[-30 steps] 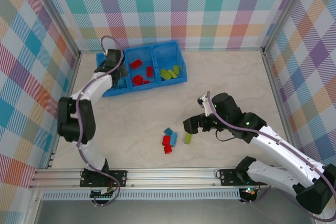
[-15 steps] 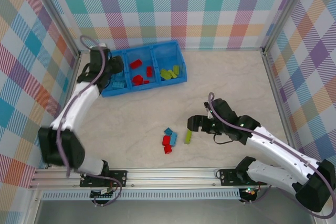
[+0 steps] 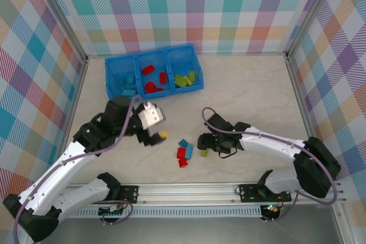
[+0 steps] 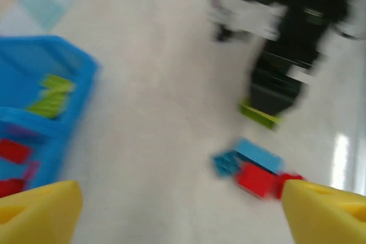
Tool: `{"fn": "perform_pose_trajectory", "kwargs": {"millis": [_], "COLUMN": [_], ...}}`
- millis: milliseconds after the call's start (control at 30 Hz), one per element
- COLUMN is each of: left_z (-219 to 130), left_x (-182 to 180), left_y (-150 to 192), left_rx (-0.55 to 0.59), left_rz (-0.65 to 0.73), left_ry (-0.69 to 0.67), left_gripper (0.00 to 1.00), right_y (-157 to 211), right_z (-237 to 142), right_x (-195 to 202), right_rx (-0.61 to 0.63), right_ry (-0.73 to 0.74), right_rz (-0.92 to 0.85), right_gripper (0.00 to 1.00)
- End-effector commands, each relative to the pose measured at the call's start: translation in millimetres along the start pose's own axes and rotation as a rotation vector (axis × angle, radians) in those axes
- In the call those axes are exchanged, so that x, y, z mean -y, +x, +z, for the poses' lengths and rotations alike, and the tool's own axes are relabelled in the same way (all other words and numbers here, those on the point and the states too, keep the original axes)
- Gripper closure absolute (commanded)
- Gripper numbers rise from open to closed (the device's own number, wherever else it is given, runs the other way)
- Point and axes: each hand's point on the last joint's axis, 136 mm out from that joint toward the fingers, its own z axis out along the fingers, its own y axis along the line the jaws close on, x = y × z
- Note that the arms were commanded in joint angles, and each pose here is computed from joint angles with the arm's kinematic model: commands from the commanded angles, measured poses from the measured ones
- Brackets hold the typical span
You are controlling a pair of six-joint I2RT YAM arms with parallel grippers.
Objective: Sort the legos into containers by color
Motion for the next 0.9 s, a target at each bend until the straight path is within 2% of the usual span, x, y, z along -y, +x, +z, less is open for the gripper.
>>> {"fn": "perform_pose_trajectory", "kwargs": {"millis": [0, 133, 200, 267, 367, 533, 700, 800, 867], "left_z": [-3, 3, 6, 8, 9, 11, 9, 5, 0], "left_x": [49, 52, 52, 53, 56, 54, 34, 13, 3], "left_y": [11, 12, 18, 24, 31, 31, 23, 27, 25], "left_rx": [0.062, 0.072, 0.044, 0.025, 0.017, 0.053, 0.096, 0.079, 0.098], "left_rz": [0.242, 0.255, 0.264, 0.275, 0.302, 0.348, 0.368, 0.383, 0.381], "left_ry": [0.196, 0.221, 0.231, 0.24, 0.247, 0.205, 0.068, -0.066, -0.142], "left_gripper": [0.04, 0.01, 0.01, 0.0, 0.0, 0.0, 0.0, 0.0, 0.0], "right_y": [-3, 0, 1, -1, -11, -52, -134, -189, -221], "right_z": [13, 25, 26, 22, 9, -31, -76, -81, -77], "right_x": [-26, -20, -15, -12, -14, -50, -105, -132, -138], "right_rx": [-0.011, -0.032, -0.031, -0.014, 0.032, 0.181, 0.474, 0.666, 0.743], "right_ry": [-0.086, -0.045, -0.025, -0.007, -0.002, -0.047, -0.07, -0.05, -0.016], "right_rz": [0.01, -0.009, -0.016, -0.021, -0.057, -0.214, -0.419, -0.502, -0.504], "right_gripper": [0.25, 0.42, 0.55, 0.68, 0.81, 0.85, 0.87, 0.88, 0.9]}}
